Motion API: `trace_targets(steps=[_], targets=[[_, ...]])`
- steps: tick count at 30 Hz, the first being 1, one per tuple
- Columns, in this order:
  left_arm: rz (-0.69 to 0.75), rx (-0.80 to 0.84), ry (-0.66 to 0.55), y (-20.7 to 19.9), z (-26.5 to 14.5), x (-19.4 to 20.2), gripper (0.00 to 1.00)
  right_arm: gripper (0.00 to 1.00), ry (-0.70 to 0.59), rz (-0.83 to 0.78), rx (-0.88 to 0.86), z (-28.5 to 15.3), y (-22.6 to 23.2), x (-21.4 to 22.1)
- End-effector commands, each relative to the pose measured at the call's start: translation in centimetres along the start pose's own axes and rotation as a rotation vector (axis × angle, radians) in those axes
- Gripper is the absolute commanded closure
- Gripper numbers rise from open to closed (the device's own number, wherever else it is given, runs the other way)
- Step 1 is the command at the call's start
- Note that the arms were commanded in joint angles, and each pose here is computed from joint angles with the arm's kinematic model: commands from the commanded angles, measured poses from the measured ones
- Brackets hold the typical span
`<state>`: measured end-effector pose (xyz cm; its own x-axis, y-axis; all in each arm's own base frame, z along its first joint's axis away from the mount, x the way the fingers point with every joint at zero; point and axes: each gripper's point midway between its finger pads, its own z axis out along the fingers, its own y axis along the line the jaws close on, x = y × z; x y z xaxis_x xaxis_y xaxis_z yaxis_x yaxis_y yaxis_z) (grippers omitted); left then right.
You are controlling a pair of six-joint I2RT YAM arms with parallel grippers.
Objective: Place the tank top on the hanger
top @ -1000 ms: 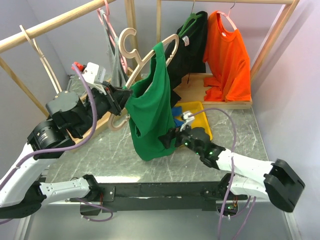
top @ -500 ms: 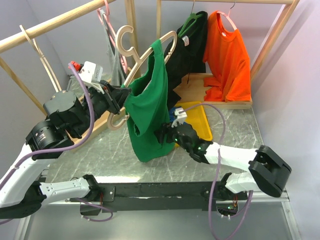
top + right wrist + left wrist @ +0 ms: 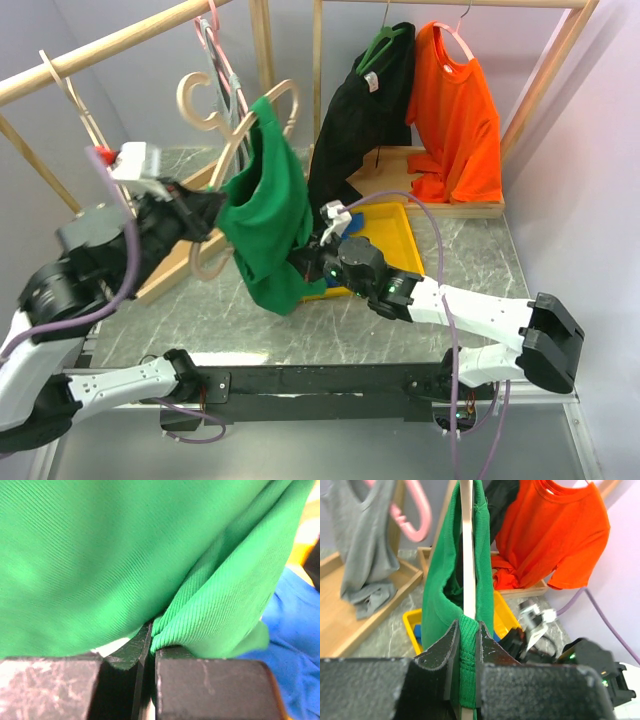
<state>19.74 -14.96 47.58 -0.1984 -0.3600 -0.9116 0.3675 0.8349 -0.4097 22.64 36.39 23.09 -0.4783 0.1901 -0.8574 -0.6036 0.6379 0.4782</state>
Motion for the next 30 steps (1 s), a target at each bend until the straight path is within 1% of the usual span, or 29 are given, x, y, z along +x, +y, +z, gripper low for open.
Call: trace_targets(steps=[1, 3, 5, 6, 10, 15, 22, 30], targets=[[-0.117, -0.050, -0.045, 1.7, -2.4, -1.3, 0.99, 1.00, -0.039, 0.013, -0.100, -0.1, 4.7, -3.2], [-0.110, -0.074, -0.019, 2.4, -2.9, -0.7, 0.99, 1.00, -0.044, 0.012, -0.121, 0.1, 6.0, -3.8], [-0.103, -0.080, 0.013, 2.7, -3.2, 0.0, 0.99, 1.00, -0.019, 0.004, -0.125, 0.5, 6.8, -3.0], [-0.102, -0.075, 0.021, 2.7, -3.4, 0.2, 0.99, 1.00, -0.025, 0.005, -0.133, 0.6, 7.4, -3.5], [-0.067, 0.036, 0.072, 1.6, -4.4, 1.5, 0.99, 1.00, -0.027, 0.002, -0.132, 0.5, 8.6, -3.1], [-0.044, 0.094, 0.118, 1.2, -5.2, 2.7, 0.99, 1.00, -0.033, 0.002, -0.133, 0.1, 9.5, -3.2], [-0.035, -0.033, 0.198, 3.8, -5.5, 5.1, 0.99, 1.00, -0.005, 0.011, -0.134, 0.3, 9.5, -2.2], [-0.054, -0.109, 0.239, 5.4, -6.6, 5.9, 0.99, 1.00, 0.034, 0.016, -0.153, 0.6, 10.0, -1.4]])
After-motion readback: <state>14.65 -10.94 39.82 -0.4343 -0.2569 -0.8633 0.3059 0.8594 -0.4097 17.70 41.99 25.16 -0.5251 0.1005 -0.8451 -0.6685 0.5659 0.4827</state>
